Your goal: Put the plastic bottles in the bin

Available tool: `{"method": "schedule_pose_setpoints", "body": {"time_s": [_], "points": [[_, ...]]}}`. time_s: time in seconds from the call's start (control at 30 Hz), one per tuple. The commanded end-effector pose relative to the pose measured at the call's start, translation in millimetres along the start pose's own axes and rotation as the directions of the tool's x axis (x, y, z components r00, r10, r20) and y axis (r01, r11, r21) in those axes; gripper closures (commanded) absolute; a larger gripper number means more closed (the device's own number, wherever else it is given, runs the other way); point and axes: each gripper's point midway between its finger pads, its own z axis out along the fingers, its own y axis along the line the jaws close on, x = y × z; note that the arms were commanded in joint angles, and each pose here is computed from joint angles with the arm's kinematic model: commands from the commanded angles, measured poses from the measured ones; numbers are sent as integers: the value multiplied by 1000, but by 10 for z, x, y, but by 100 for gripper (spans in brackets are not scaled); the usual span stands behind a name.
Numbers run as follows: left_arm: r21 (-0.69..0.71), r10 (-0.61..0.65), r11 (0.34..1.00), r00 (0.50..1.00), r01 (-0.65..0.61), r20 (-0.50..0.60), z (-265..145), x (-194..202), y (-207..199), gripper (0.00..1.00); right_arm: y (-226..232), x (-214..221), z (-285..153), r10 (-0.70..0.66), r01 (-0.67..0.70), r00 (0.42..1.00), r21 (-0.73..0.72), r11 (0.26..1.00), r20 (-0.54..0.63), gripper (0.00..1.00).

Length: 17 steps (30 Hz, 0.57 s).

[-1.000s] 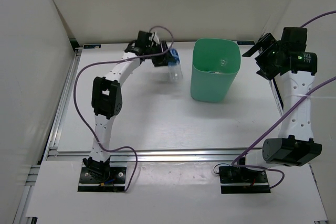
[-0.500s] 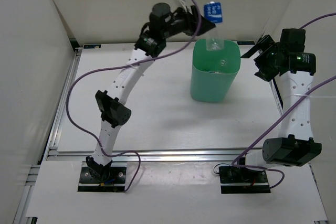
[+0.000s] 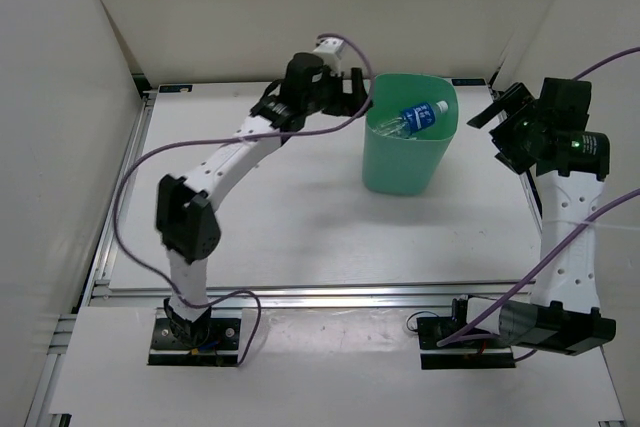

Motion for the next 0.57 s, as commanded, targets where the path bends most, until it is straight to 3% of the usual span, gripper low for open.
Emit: {"method": "schedule_pose_setpoints", "body": {"time_s": [0.0,0.03,0.13,0.23,0.37,0.4,0.43,0.5,0.53], "points": [[-301,131,951,974,-71,185,-1017,-510,254,0,-240,10,28,-4,0,999,93,996,42,0],[-362,130,932,964,-38,233,-1365,-579,298,0,-304,-2,26,12,-18,998,115,993,57,0],[-568,84,818,960,86,267,-2016,-134,776,0,-500,122,60,41,-47,998,191,980,36,0],[-653,51,728,934,207,353,-2665,211,1042,0,-615,214,63,50,-56,998,220,974,33,0],[-755,100,610,922,241,375,-3358,615,1282,0,-696,272,-15,67,-79,996,229,970,60,0],[-772,74,559,910,301,409,-3501,710,1382,0,-708,289,-29,66,-79,996,228,970,61,0],[-840,71,461,932,285,355,-3690,979,1548,0,-711,289,-30,58,-70,997,228,971,59,0],[-876,57,379,938,297,343,-3897,1203,1679,0,-733,339,-19,61,-68,997,234,970,40,0],[-914,76,272,940,300,332,-4082,1315,1818,0,-710,358,-18,63,-68,998,222,973,28,0]]}}
